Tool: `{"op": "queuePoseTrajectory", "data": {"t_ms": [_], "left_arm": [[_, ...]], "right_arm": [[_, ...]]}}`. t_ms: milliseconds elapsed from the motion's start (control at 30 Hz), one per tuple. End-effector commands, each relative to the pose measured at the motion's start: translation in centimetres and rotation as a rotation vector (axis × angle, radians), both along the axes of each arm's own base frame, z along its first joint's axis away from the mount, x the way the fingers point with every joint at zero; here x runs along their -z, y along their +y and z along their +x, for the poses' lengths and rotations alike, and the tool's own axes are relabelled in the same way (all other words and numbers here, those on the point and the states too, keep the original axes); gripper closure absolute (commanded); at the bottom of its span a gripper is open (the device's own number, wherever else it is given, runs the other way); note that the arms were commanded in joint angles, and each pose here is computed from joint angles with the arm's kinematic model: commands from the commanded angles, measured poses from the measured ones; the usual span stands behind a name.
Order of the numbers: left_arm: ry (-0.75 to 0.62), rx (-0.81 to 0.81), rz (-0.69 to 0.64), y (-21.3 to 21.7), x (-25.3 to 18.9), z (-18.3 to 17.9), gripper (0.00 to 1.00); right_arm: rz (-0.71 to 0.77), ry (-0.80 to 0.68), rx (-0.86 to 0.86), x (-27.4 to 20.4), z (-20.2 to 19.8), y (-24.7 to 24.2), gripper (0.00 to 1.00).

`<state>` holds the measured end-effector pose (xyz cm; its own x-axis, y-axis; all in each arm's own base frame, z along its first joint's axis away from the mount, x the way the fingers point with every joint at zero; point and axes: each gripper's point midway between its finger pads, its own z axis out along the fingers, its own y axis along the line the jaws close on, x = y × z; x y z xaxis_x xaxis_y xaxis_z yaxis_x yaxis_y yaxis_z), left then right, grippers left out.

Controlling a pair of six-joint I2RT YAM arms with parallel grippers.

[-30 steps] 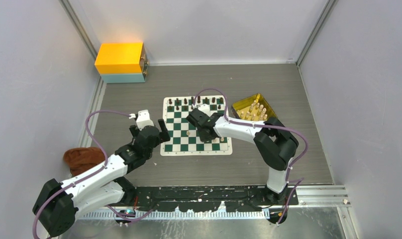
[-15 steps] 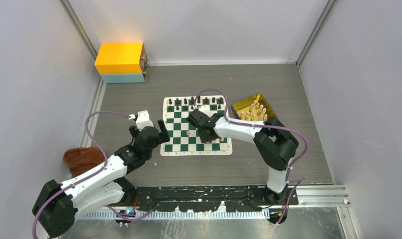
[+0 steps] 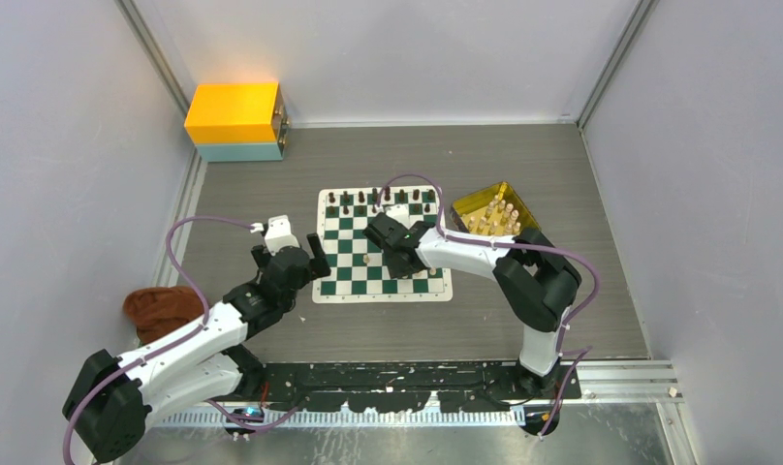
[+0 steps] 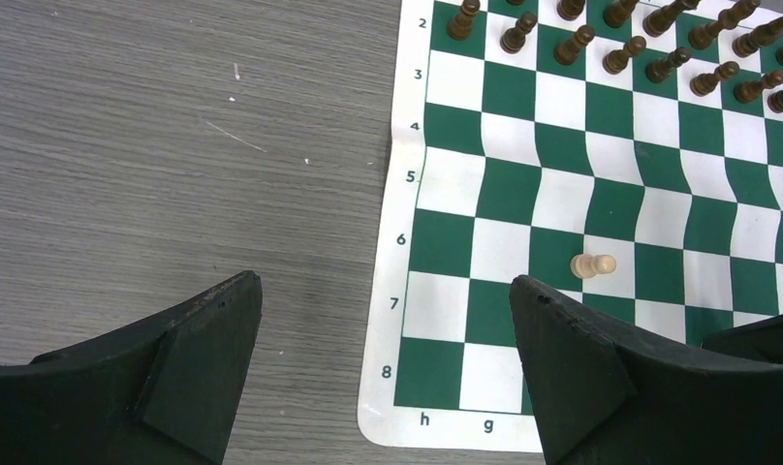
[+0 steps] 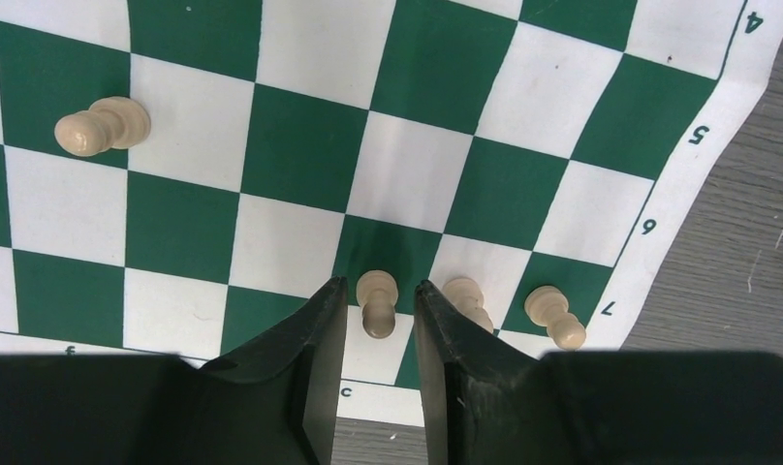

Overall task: Set up the chess pieces on the board
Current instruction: Place the chess piece on the chessboard, then pick up the chess piece from the chessboard.

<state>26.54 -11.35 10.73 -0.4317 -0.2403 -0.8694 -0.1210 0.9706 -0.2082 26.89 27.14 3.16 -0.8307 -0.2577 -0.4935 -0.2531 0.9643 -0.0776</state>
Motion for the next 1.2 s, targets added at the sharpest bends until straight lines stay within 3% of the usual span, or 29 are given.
{"op": "queuePoseTrajectory", "data": {"t_ms": [0, 667, 1167], "left_arm": [[-0.041, -0.022, -0.035, -0.1, -1.0, 0.4, 0.01], [-0.057, -0.026, -0.048, 0.4, -1.9, -0.1, 0.01], [-0.058, -0.027, -0.042, 0.7, -1.8, -0.2, 0.01]], "right_arm": [[0.062, -0.094, -0.027, -4.3, 1.6, 2.0, 0.62], [0.164, -0.054, -0.153, -5.1, 3.6, 9.0, 0.62], [0.159, -0.022, -0.167, -3.4, 4.1, 10.4, 0.62]]}}
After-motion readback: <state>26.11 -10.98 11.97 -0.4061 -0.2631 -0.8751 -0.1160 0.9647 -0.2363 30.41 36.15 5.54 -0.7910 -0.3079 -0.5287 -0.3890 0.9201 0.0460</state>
